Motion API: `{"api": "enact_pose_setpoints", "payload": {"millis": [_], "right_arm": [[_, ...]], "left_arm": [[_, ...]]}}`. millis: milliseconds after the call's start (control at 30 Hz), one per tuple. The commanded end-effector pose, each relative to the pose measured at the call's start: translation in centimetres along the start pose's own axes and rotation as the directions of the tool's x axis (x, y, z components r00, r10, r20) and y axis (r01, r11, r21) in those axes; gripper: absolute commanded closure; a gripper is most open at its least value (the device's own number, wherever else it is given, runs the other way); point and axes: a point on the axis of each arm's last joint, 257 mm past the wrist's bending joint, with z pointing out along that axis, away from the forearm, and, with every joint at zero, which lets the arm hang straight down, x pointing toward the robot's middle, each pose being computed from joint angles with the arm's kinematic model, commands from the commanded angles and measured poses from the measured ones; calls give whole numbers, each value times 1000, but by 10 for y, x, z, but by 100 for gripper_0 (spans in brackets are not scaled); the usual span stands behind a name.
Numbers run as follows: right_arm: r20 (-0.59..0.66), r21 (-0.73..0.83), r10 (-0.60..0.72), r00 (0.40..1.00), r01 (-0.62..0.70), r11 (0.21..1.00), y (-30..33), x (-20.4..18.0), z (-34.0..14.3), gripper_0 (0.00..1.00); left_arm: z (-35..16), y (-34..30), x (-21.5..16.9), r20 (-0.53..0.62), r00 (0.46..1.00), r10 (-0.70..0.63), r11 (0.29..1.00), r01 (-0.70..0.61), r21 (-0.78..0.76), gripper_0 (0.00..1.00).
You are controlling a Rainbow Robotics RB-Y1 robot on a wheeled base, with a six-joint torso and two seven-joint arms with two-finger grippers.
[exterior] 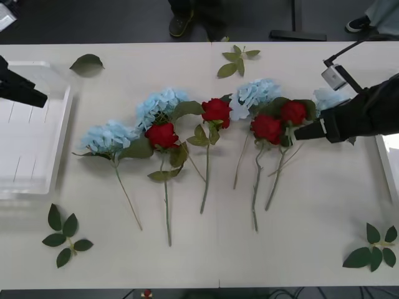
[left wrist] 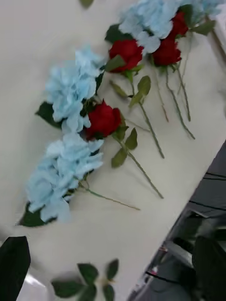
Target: Place the red flowers into the right box and the blue flowers into the left box. If a person shows an open palm, hand one flower to the person first, then continue sorting.
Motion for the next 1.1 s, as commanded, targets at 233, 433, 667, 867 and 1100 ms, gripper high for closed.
{"api": "enact_pose_setpoints", "payload": {"millis": [233, 433, 667, 867, 1100], "right_arm": [[-50, 204, 434, 899, -417, 886, -26, 13, 1, 0], [19, 295, 530, 848, -511, 807, -54, 26, 11, 0], [92, 301, 648, 756, -642, 705, -76, 36, 19, 0], [155, 263, 717, 679, -728, 633, -86, 36, 37, 0], [200, 234, 741, 641, -765, 600, -93, 37, 59, 0]], "left_arm": [[21, -6, 30, -128, 978, -163, 981, 148, -123, 0], [54, -1, 47, -119, 939, -323, 942, 306, -136, 0], [84, 3, 53, -90, 918, -387, 911, 365, -192, 0], [103, 9, 63, -70, 911, -407, 882, 372, -291, 0], [119, 19, 74, -23, 888, -458, 828, 418, -374, 0]]}}
